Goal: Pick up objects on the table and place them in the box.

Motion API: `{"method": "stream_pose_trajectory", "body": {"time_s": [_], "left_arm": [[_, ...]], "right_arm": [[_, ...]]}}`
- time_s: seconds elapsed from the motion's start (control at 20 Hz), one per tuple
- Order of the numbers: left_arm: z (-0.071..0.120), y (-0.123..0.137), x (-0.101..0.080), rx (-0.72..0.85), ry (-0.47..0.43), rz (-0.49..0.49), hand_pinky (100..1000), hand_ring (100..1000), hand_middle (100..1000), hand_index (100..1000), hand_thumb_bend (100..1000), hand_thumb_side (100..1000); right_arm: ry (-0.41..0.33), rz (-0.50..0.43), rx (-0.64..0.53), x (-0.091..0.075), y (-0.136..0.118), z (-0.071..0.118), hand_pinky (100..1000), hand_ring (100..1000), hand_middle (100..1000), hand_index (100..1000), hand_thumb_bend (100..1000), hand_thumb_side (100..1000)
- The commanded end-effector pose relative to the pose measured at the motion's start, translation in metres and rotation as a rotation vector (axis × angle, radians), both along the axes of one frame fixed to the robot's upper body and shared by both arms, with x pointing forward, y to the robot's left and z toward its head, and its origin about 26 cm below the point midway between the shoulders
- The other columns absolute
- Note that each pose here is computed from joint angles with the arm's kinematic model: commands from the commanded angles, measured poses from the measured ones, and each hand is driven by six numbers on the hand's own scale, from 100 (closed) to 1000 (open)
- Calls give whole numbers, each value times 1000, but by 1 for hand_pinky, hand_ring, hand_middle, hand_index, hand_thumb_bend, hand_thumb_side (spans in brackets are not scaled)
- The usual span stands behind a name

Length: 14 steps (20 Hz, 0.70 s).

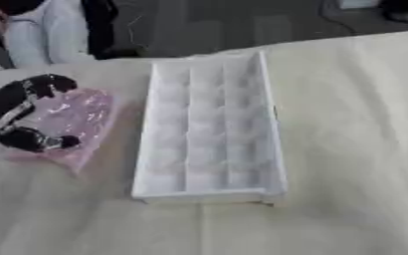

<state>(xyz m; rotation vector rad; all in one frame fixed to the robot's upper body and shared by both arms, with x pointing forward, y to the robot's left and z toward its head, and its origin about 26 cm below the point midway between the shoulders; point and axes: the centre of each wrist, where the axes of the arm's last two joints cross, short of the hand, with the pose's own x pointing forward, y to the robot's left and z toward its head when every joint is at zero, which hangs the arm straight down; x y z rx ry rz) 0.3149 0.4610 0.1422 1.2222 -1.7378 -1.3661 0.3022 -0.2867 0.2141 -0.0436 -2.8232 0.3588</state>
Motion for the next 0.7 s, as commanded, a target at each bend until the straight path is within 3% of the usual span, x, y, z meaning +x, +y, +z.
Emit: {"method": "stream_pose_trajectory", "body": {"time_s": [0.05,0.7], "left_arm": [[13,11,-2,113,-13,23,644,771,829,901,646,837],[16,25,12,227,-30,76,697,804,854,915,680,828]], "right_arm": [[-28,13,-10,-3,2,8,829,854,865,798,336,1000],[-21,23,-6,-2,3,6,821,848,856,792,336,1000]]}}
